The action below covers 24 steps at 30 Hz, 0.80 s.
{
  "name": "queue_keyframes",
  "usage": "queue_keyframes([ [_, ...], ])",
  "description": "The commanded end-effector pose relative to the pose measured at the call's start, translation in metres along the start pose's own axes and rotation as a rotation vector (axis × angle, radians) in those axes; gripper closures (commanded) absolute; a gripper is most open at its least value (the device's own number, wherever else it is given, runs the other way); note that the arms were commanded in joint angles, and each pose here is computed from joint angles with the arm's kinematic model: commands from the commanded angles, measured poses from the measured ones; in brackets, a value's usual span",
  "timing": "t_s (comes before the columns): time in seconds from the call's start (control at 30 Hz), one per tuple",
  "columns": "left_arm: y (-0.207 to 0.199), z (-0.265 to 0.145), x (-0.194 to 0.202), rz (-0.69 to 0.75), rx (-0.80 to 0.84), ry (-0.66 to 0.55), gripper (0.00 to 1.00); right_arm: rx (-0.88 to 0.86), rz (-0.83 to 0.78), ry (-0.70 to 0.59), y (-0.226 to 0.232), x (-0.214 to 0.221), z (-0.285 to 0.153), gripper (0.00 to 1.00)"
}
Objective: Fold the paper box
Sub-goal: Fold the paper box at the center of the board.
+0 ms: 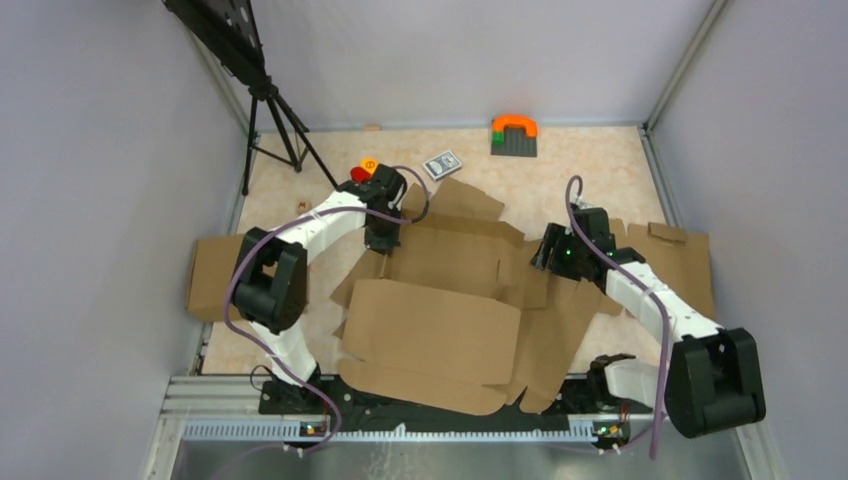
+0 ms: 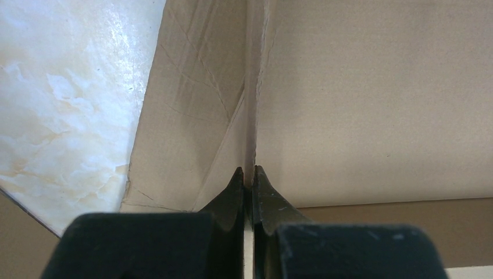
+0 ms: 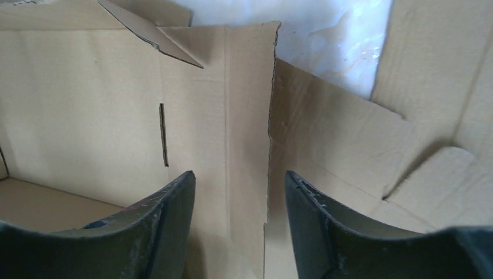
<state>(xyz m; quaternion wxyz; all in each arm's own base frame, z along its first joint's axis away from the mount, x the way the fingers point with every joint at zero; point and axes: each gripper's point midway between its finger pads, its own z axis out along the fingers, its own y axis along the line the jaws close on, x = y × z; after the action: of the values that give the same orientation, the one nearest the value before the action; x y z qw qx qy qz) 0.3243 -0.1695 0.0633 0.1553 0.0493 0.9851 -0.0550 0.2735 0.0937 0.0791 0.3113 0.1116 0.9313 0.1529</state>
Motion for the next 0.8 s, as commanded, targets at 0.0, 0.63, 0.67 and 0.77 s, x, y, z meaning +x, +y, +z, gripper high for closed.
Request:
queue_keyframes([
  [0.0,0.002,-0.015,-0.002,-0.007,0.010,-0.036,1.00,-0.076,0.016,0.001,0.013,-0.002,0.013,0.50],
  [0.63,-0.010,-0.018,-0.002,0.008,0.023,-0.032,1.00,-0.339,-0.107,-0.044,0.076,-0.037,-0.038,1.00],
  [0.67,-0.012,-0.018,-0.002,0.010,0.026,-0.032,1.00,-0.360,-0.113,-0.037,0.081,-0.036,-0.040,1.00],
  [0.77,-0.015,-0.018,-0.003,0.013,0.027,-0.032,1.00,-0.371,-0.129,-0.031,0.090,-0.034,-0.039,1.00],
])
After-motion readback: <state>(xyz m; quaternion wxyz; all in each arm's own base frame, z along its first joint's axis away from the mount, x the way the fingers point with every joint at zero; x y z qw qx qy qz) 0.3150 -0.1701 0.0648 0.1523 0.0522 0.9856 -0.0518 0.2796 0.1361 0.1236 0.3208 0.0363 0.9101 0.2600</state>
